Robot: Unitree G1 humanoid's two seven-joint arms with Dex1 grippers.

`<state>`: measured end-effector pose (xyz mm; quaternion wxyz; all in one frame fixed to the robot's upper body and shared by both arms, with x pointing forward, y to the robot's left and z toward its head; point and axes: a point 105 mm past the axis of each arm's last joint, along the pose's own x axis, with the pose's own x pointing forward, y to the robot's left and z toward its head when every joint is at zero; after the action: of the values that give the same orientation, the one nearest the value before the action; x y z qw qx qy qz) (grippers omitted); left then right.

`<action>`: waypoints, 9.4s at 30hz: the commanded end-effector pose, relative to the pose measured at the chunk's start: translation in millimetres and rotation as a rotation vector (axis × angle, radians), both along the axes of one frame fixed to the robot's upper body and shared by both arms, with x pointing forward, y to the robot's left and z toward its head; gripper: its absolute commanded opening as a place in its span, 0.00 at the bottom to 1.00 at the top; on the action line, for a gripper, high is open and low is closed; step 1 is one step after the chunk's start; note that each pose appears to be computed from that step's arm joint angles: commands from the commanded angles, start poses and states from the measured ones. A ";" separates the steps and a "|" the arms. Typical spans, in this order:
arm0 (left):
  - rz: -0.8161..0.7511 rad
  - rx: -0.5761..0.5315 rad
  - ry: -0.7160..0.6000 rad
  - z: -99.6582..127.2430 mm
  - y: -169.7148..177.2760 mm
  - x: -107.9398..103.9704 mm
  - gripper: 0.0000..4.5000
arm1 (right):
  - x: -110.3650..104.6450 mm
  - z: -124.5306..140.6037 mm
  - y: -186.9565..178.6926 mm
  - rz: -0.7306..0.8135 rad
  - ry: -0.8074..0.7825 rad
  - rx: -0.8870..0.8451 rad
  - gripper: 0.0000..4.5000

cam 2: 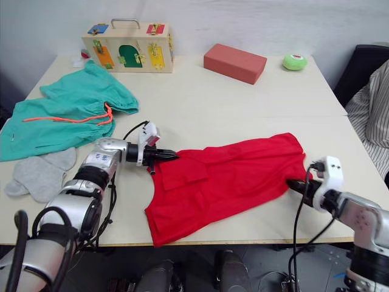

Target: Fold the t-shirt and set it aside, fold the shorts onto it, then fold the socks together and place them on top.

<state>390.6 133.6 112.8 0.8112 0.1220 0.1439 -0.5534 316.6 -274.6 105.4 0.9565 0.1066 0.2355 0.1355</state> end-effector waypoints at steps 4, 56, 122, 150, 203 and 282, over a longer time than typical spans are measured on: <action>0.249 -0.089 -0.061 10.3 24.5 -14.5 0.01 | 36.6 4.5 11.1 0.090 -0.083 -0.149 0.00; 0.209 -0.188 0.250 43.6 -45.1 33.2 1.00 | -106.0 -24.6 162.5 0.669 0.401 0.340 1.00; 0.777 -0.395 0.043 10.0 26.0 -41.7 0.00 | -22.1 -16.6 136.1 0.799 0.290 0.062 0.00; -0.394 0.412 -0.647 -15.3 63.5 -127.2 0.99 | -36.8 11.4 84.5 1.332 -0.769 -0.861 1.00; -0.586 0.162 -0.306 -26.1 29.4 -203.2 0.01 | -108.1 5.4 126.3 1.532 -0.740 -0.461 0.00; -0.121 0.169 -0.413 30.9 16.2 -91.2 1.00 | 8.7 32.0 164.7 1.162 -0.606 -0.549 1.00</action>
<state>296.6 152.9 152.4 0.7829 0.2854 0.0092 -0.5527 328.9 -121.3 124.4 0.7529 -0.3135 0.0430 0.5771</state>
